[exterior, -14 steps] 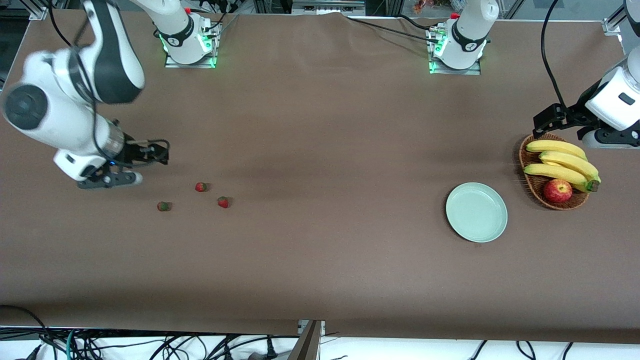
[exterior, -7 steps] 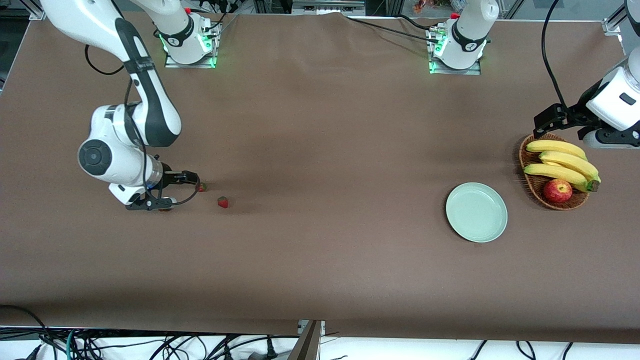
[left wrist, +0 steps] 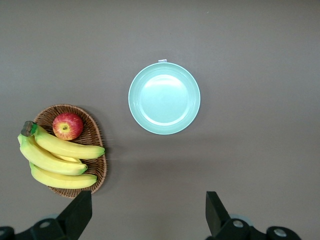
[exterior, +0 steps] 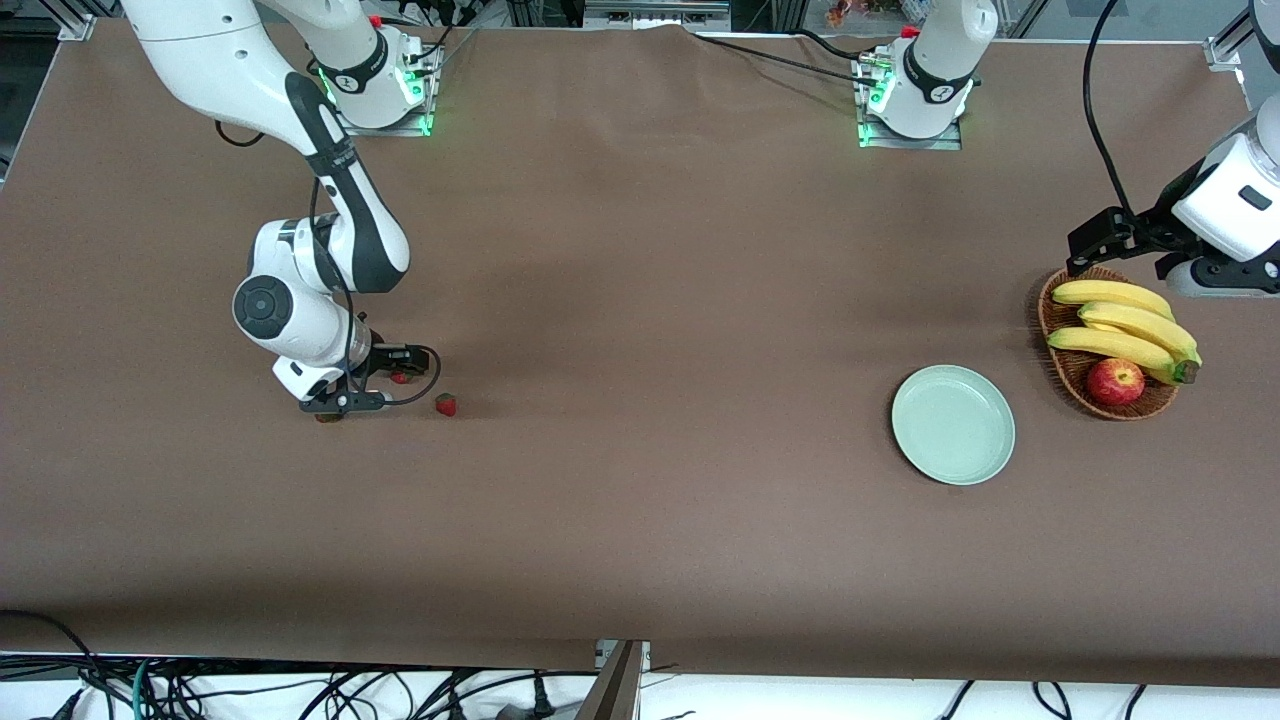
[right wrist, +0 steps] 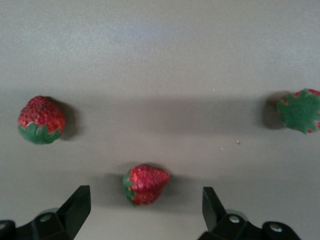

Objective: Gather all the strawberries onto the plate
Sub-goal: 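Reach the right gripper down and grasp a red strawberry, then carry the strawberry toward the plate and release it mid-table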

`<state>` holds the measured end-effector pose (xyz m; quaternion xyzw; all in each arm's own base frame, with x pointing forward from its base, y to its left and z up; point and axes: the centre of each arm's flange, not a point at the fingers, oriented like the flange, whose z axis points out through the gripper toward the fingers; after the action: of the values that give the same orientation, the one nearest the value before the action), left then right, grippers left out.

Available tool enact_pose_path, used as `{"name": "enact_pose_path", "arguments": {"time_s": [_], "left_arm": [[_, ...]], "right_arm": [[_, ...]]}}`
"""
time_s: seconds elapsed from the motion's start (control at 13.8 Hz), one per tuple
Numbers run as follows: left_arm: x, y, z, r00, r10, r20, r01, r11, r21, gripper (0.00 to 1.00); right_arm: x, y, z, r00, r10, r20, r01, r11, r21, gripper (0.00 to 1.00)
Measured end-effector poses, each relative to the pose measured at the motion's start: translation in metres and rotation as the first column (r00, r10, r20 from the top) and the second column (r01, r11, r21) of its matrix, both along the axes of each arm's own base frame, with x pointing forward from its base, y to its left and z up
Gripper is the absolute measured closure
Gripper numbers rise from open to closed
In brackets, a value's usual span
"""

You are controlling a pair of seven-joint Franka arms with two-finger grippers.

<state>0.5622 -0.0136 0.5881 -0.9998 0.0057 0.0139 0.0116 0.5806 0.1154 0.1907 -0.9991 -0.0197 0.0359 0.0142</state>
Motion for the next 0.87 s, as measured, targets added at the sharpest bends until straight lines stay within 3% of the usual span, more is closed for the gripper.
{"name": "enact_pose_path", "arguments": {"time_s": [0.07,0.14,0.36,0.51,0.65,0.87], "left_arm": [[0.000,0.000,0.000,1.000,0.000,0.000,0.000,1.000,0.000,0.00],[0.000,0.000,0.000,1.000,0.000,0.000,0.000,1.000,0.000,0.00],[0.000,0.000,0.000,1.000,0.000,0.000,0.000,1.000,0.000,0.00],[0.000,0.000,0.000,1.000,0.000,0.000,0.000,1.000,0.000,0.00],[0.000,0.000,0.000,1.000,0.000,0.000,0.000,1.000,0.000,0.00],[0.000,0.000,0.000,1.000,0.001,0.000,-0.001,1.000,0.000,0.00]], "right_arm": [[0.000,0.000,-0.004,1.000,-0.001,0.002,0.001,1.000,-0.001,0.02],[0.000,0.001,-0.006,1.000,0.000,0.003,0.000,1.000,-0.001,0.09],[-0.001,0.004,-0.007,1.000,0.004,0.004,-0.004,1.000,0.001,0.45],[0.001,0.004,-0.005,1.000,0.004,0.010,-0.004,1.000,0.003,0.61],[0.008,0.010,0.003,1.000,-0.012,0.024,0.011,1.000,0.010,0.61],[0.031,0.050,0.044,0.998,-0.061,0.009,0.060,0.997,0.040,0.61]]}}
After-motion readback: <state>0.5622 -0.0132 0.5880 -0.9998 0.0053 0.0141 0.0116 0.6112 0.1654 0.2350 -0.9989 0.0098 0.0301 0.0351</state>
